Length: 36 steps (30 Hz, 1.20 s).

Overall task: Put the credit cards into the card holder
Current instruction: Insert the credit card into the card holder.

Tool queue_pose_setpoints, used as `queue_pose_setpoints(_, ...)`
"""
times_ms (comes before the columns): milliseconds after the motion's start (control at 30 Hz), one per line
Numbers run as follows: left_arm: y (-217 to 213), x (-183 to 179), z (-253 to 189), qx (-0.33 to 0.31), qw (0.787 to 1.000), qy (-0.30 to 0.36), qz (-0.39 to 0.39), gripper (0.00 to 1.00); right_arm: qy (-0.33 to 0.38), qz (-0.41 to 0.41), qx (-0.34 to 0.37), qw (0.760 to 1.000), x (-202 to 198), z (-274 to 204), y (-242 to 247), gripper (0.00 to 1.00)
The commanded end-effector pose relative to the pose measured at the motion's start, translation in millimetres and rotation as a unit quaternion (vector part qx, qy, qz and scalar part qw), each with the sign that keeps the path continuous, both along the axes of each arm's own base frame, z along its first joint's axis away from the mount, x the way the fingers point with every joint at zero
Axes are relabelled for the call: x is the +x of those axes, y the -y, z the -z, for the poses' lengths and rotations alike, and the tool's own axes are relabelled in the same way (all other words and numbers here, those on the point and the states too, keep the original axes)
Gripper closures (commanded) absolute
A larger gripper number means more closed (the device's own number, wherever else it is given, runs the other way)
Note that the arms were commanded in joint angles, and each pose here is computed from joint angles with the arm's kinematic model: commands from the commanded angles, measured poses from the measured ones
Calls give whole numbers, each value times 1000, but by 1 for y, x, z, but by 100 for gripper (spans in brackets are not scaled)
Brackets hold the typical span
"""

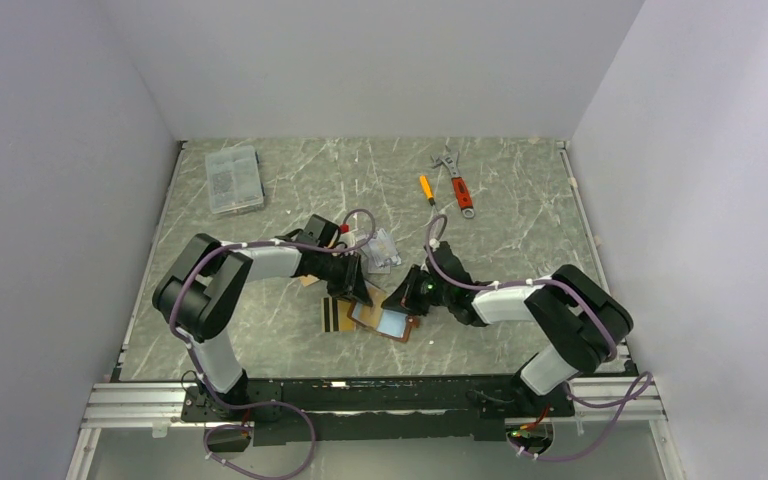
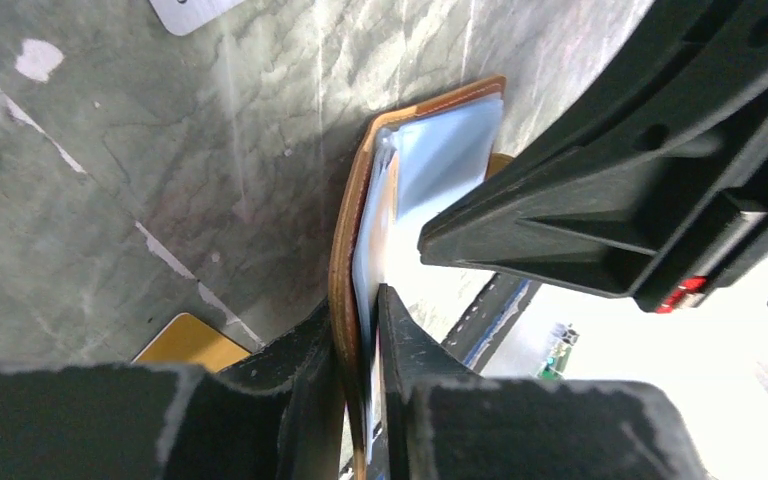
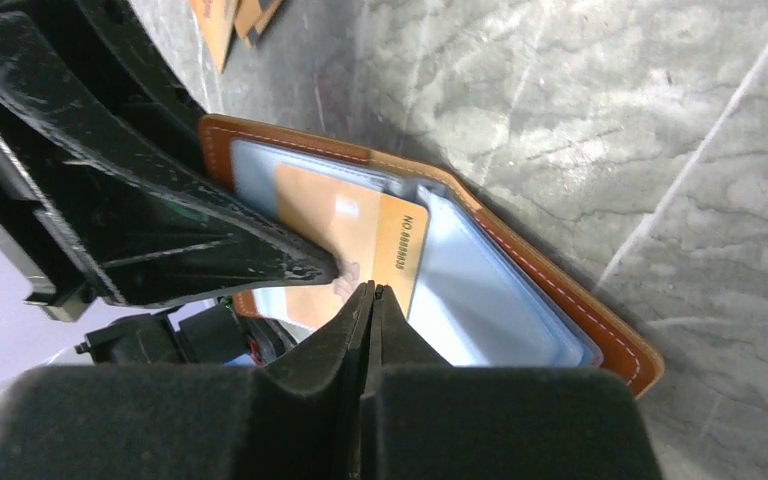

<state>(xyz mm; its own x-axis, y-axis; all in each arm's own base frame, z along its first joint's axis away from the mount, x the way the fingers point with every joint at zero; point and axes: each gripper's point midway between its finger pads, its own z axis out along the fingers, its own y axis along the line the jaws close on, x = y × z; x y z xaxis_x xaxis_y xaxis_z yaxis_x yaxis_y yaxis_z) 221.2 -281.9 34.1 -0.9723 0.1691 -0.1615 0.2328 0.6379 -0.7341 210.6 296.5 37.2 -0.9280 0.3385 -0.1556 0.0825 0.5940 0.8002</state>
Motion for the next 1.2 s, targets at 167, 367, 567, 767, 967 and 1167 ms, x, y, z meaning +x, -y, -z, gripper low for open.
queue_pose_setpoints(167,14,-5,-29,-119,993,-18,5,94,3,9,-2,1000,-5,7,9,100)
queue_pose_setpoints(367,12,-5,-25,-107,994,-16,1,96,1,3,-8,1000,-6,9,11,95)
queue_pose_setpoints(567,15,-5,-30,-125,992,-18,5,98,-18,-1,-35,999,-4,22,11,100)
queue_pose_setpoints(767,18,-5,-37,-145,989,-25,5,100,-11,-14,-28,999,-1,17,4,100)
queue_pose_setpoints(967,17,-3,-32,-123,992,-21,2,85,7,-13,-12,1000,3,2,1,100)
queue_pose_setpoints(1167,19,-4,-30,-106,994,-18,8,68,13,-13,-3,1000,5,-9,-6,100)
